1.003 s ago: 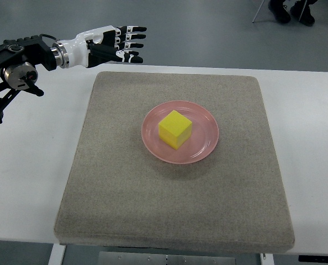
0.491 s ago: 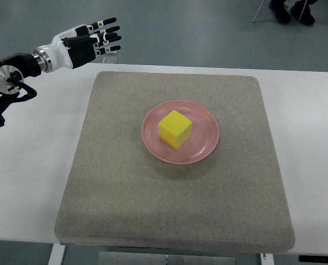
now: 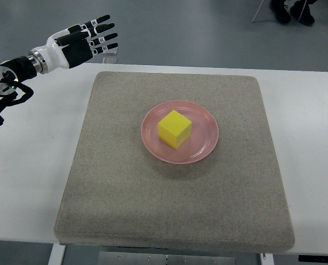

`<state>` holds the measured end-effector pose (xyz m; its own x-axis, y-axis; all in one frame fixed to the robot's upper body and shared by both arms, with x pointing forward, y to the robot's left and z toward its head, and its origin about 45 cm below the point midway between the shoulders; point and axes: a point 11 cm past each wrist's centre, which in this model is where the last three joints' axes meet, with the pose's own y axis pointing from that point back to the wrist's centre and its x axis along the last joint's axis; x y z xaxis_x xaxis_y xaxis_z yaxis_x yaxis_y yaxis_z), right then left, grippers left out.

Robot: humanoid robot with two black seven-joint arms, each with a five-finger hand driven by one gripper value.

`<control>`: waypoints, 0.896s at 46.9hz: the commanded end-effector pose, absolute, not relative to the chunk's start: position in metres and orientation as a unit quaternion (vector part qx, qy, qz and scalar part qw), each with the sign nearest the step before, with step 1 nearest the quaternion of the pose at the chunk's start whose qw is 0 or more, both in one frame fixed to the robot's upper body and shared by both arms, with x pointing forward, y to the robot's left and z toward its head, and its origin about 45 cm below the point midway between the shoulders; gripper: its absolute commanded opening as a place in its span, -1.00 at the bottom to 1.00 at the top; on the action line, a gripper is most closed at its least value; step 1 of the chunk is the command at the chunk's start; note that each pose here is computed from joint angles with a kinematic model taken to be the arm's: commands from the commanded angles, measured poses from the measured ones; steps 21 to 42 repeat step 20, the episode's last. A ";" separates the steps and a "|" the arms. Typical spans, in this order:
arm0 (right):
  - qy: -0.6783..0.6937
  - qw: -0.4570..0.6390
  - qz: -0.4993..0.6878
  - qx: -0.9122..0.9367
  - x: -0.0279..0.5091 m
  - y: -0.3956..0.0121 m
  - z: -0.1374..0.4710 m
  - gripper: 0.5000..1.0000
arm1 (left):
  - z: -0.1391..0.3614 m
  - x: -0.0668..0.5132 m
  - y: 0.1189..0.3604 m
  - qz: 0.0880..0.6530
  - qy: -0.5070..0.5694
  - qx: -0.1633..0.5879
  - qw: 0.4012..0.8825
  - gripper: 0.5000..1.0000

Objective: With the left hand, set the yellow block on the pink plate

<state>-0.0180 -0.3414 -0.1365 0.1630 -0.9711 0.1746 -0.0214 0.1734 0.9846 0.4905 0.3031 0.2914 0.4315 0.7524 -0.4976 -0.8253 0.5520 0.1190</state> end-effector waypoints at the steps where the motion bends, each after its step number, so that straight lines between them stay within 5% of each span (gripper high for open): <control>1: -0.502 0.578 -0.410 0.495 -0.018 -0.341 -0.137 0.69 | 0.290 0.490 0.304 0.467 0.257 -0.071 0.843 0.99; 42: -0.498 0.585 -0.406 0.494 -0.019 -0.342 -0.136 0.69 | 0.288 0.489 0.302 0.466 0.261 -0.078 0.842 0.98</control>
